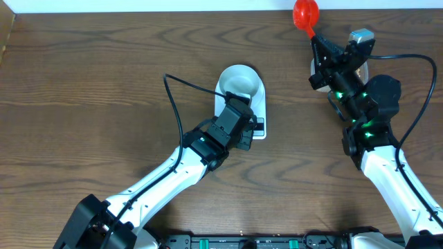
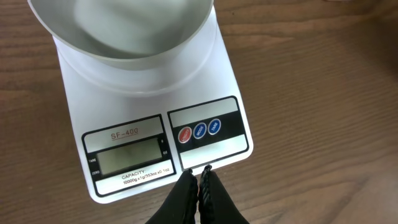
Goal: Scoop item into bowl and weigh 50g on scale
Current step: 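Move the left gripper down to the scale's button panel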
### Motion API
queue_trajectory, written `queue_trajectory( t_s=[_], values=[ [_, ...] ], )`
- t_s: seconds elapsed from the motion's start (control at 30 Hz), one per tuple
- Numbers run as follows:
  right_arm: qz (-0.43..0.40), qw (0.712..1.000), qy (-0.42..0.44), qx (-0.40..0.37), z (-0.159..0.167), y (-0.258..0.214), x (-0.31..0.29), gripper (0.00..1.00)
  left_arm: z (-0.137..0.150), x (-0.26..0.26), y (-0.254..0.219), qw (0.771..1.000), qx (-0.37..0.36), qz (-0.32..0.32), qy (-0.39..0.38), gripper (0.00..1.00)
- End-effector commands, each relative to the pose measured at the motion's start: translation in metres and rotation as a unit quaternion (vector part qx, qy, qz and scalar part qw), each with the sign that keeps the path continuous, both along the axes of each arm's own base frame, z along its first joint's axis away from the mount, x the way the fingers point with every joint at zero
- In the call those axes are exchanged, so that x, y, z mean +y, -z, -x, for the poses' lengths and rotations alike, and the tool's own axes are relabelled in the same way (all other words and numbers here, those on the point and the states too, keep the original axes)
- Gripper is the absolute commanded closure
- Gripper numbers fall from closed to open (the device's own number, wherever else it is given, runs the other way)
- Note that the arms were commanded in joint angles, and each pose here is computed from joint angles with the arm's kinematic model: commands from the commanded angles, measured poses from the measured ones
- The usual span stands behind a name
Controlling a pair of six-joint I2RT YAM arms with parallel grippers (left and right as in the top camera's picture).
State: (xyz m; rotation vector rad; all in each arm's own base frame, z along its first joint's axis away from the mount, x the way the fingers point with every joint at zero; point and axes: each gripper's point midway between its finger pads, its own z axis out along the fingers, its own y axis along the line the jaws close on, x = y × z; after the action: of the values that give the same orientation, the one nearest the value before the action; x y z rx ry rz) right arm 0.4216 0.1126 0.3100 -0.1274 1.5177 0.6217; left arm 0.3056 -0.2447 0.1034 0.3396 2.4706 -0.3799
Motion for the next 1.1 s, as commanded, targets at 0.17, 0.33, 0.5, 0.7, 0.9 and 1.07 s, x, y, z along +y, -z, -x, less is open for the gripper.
queue_trajectory(
  t_s=[0.17, 0.33, 0.5, 0.7, 0.9, 1.07],
  values=[
    [0.006, 1.0, 0.007, -0.008, -0.003, -0.007, -0.003, 0.99, -0.006, -0.005, 0.001, 1.0, -0.005, -0.01, 0.012, 0.93],
    [0.007, 1.0, 0.007, 0.002, -0.007, 0.001, -0.003, 0.99, -0.007, -0.016, 0.014, 1.0, 0.008, 0.001, 0.028, 0.93],
    [0.007, 1.0, 0.007, 0.005, -0.008, 0.004, -0.002, 0.99, -0.008, -0.016, 0.026, 0.999, 0.016, -0.01, 0.031, 0.93],
    [0.027, 1.0, 0.009, -0.002, -0.008, 0.005, -0.002, 0.99, -0.006, -0.015, 0.041, 0.996, 0.013, -0.048, 0.072, 0.93],
    [0.027, 1.0, 0.009, -0.002, -0.008, 0.005, -0.002, 0.99, -0.007, -0.013, 0.068, 0.989, 0.018, -0.089, 0.112, 0.93],
    [0.027, 1.0, 0.009, -0.002, -0.008, 0.005, -0.002, 0.99, -0.026, -0.013, 0.071, 0.991, -0.004, -0.082, 0.106, 0.93]
  ],
)
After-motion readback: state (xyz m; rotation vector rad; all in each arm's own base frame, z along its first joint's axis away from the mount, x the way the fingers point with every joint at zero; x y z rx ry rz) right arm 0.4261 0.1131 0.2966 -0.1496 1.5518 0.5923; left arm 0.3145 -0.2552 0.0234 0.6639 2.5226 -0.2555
